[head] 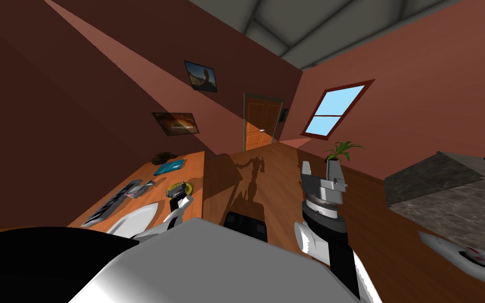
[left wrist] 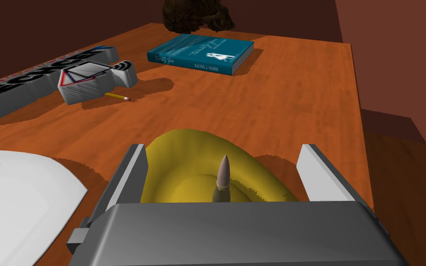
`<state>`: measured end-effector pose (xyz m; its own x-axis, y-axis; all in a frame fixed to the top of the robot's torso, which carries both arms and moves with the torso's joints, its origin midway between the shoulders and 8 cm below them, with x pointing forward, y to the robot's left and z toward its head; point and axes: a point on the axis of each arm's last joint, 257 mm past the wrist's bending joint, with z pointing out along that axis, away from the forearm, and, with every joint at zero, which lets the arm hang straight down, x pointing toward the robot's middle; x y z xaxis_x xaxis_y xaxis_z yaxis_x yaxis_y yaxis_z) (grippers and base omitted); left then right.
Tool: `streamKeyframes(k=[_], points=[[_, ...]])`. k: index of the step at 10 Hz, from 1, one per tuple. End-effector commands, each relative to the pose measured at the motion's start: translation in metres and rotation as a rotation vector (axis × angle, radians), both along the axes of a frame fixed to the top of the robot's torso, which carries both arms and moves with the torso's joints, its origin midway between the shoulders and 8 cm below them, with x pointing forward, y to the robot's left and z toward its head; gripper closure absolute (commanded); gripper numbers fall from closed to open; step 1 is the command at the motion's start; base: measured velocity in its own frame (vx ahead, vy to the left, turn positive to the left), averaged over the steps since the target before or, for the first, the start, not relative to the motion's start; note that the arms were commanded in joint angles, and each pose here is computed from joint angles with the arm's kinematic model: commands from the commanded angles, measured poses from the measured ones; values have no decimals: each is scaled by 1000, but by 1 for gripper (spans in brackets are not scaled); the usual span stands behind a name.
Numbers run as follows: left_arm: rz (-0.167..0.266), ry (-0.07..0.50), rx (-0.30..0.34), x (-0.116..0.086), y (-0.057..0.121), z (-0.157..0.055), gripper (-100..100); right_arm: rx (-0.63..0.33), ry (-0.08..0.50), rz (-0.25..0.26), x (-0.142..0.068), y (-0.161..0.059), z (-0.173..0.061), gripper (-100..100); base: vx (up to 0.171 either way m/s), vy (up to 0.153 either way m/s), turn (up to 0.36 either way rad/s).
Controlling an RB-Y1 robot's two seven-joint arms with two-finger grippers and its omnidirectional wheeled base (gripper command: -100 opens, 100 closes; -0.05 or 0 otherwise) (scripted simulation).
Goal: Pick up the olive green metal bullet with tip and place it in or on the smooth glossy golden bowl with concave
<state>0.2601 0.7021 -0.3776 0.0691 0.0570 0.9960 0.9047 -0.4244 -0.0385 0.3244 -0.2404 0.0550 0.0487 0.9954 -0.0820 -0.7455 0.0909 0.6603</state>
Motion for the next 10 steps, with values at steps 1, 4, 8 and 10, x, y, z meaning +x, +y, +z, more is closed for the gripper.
streamKeyframes(k=[1,4,8,10], points=[[0,0,0,0,0,0,-100,0,0,0,0,0,0,0,0,0,0],[-37,3,-10,30,-19,-3,-100,0,0,0,0,0,0,0,-5,8,84],[-75,5,-19,61,-40,-3,-100,0,0,0,0,0,0,0,-21,25,149],[-114,6,-25,91,-61,-2,-100,0,0,0,0,0,0,0,-8,13,117]])
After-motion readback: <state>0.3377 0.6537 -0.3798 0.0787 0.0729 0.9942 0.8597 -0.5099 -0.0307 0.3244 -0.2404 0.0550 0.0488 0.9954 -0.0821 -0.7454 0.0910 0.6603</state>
